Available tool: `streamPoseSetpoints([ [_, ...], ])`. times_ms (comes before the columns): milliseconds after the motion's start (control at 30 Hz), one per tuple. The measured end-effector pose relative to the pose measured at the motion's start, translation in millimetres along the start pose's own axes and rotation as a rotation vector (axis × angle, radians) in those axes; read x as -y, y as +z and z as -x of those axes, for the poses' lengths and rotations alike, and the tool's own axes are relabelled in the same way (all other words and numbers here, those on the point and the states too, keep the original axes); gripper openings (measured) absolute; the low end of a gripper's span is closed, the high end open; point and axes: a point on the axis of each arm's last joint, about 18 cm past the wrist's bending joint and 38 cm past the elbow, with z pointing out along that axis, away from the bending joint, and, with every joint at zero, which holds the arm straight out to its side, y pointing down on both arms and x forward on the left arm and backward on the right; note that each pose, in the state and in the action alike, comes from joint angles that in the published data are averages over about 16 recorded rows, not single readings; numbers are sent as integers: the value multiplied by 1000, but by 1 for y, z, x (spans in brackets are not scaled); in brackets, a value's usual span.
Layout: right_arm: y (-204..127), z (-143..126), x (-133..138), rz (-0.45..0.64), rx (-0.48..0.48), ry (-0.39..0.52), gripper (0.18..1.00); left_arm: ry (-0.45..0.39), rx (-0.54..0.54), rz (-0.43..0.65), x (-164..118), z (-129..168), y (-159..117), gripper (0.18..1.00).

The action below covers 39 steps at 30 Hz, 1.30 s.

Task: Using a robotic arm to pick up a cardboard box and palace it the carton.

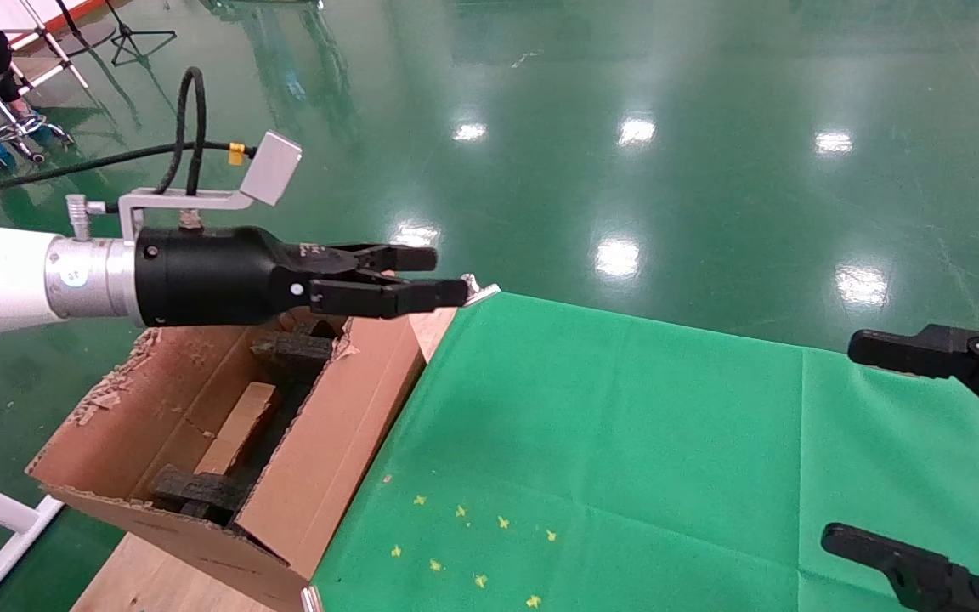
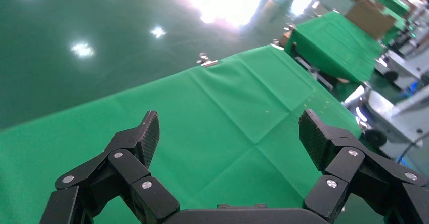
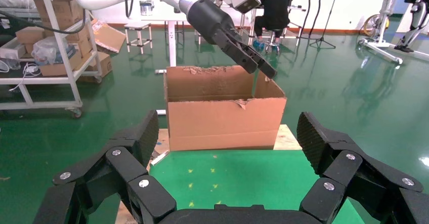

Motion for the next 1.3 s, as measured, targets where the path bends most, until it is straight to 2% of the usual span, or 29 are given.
streamPoseSetpoints([
  [833,0,0,0,0,0,0,1001,438,-302,-139,-17,-98,27,1001],
  [1067,0,0,0,0,0,0,1001,525,-367,-180,-22,-123,27,1001],
  [1300,0,0,0,0,0,0,1001,560,-395,-200,-25,-134,26,1001],
])
